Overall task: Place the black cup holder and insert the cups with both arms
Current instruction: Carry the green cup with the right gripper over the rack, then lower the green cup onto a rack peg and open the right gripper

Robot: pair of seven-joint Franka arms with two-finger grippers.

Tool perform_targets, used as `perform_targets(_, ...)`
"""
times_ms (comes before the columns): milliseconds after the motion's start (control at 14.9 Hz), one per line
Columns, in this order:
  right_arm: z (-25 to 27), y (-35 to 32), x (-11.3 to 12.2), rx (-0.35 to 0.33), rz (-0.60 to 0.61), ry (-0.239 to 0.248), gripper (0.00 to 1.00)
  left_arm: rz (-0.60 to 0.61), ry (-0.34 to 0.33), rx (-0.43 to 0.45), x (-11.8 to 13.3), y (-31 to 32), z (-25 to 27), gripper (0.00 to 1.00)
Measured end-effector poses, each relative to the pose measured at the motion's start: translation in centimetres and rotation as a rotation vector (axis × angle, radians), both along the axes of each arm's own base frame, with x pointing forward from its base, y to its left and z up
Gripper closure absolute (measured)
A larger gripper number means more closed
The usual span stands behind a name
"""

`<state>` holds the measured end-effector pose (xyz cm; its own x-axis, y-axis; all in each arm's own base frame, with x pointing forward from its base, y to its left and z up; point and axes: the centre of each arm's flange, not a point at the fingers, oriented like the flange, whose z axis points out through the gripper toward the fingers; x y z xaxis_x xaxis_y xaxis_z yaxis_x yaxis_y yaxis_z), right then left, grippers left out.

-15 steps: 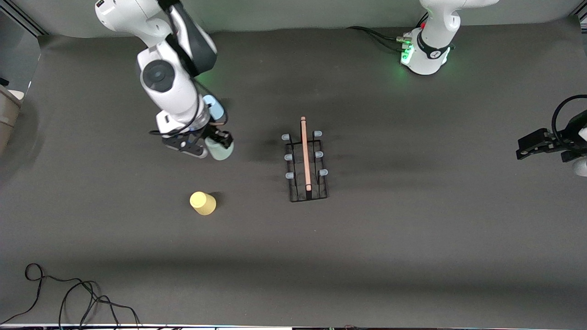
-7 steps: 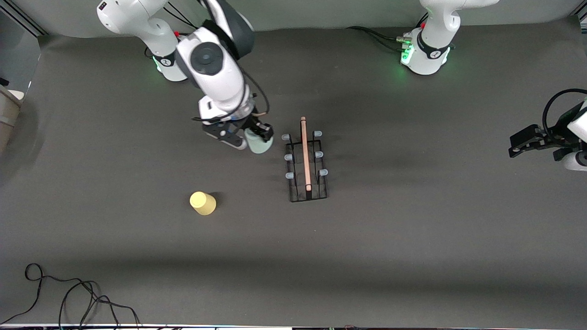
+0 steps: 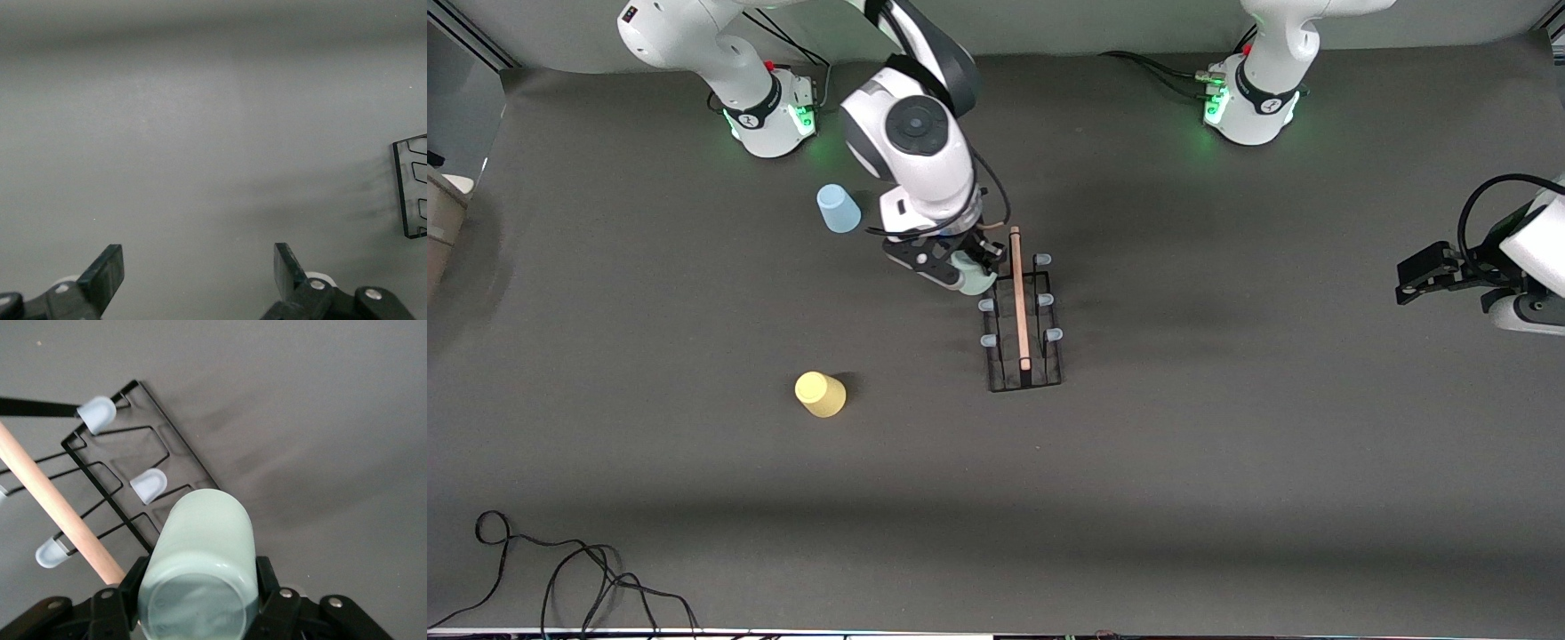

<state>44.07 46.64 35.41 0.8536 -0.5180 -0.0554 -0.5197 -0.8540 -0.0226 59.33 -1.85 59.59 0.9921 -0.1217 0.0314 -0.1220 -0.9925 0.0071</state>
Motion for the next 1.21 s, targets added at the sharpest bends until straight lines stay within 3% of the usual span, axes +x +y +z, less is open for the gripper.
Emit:
perform_targets(603,-3.8,0.7,-0.1,-0.031,0.006,0.016,0.32,0.002,0.004,0.0,0.0,0.1,-0.2,0.0)
perform_targets(670,-4.2,0.8,-0.2,-0.035,0.008,0.018,0.27,0.003,0.004,0.0,0.0,0.2,-0.2,0.0)
perform_targets(871,-4.6,1.0,-0.2,-0.035,0.008,0.015,0.01,0.004,0.004,0.0,0.0,0.2,-0.2,0.0)
perform_targets(1206,-2.8,1.1,0.6,-0.013,0.001,-0.008,0.0,0.006,0.009,0.001,0.0,0.3,-0.5,0.0)
